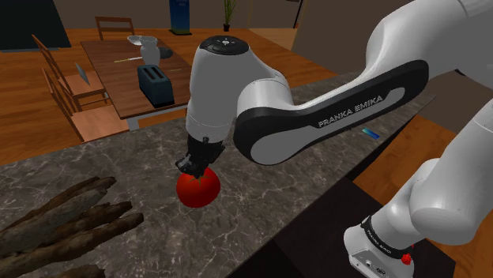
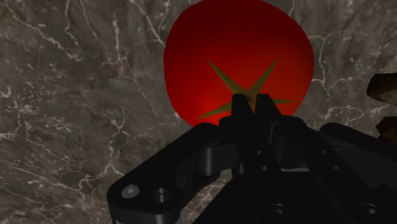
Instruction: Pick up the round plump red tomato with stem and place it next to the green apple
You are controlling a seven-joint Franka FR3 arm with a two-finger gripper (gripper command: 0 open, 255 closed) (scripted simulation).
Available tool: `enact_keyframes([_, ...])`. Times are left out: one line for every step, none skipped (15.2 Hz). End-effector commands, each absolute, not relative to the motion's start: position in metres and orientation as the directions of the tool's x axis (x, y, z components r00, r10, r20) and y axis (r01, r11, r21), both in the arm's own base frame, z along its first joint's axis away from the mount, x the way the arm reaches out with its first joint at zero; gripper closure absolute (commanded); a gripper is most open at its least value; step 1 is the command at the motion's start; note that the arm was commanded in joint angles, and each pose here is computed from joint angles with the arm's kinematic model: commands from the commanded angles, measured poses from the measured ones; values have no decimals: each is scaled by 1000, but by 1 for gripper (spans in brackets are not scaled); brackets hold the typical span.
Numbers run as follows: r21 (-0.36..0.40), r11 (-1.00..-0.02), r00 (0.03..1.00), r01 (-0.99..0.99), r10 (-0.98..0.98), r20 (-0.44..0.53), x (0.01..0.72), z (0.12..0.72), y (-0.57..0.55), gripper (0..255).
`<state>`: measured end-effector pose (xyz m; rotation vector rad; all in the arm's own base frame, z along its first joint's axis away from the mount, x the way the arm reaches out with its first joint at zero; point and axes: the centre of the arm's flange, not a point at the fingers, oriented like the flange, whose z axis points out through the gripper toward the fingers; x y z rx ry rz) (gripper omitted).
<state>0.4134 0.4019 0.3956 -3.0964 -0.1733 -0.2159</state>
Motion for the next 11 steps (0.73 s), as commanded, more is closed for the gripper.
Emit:
enact_keyframes([-25, -993, 984, 113, 109, 139, 413, 400, 402, 255])
enact_keyframes([-25, -993, 984, 113, 109, 139, 413, 406, 402, 255])
enact_keyframes([-25, -993, 984, 113, 109, 139, 413, 411, 402, 255])
enact_keyframes([-25, -993, 984, 113, 109, 139, 413, 416, 402, 255])
enact_keyframes([-25, -993, 984, 113, 109, 139, 413, 422, 402, 255])
enact_keyframes([-25, -993, 984, 113, 109, 139, 413, 427, 402, 255])
enact_keyframes([-25, -993, 984, 113, 109, 139, 413, 432, 402, 255])
enact_keyframes([-25, -993, 984, 113, 109, 139, 413, 437, 402, 255])
enact_keyframes([-25, -993, 984, 113, 109, 139, 413, 443, 402, 255])
enact_keyframes([-25, -993, 984, 113, 109, 139, 413, 448, 402, 255])
enact_keyframes([-25, -993, 984, 113, 109, 139, 413, 453, 402, 255])
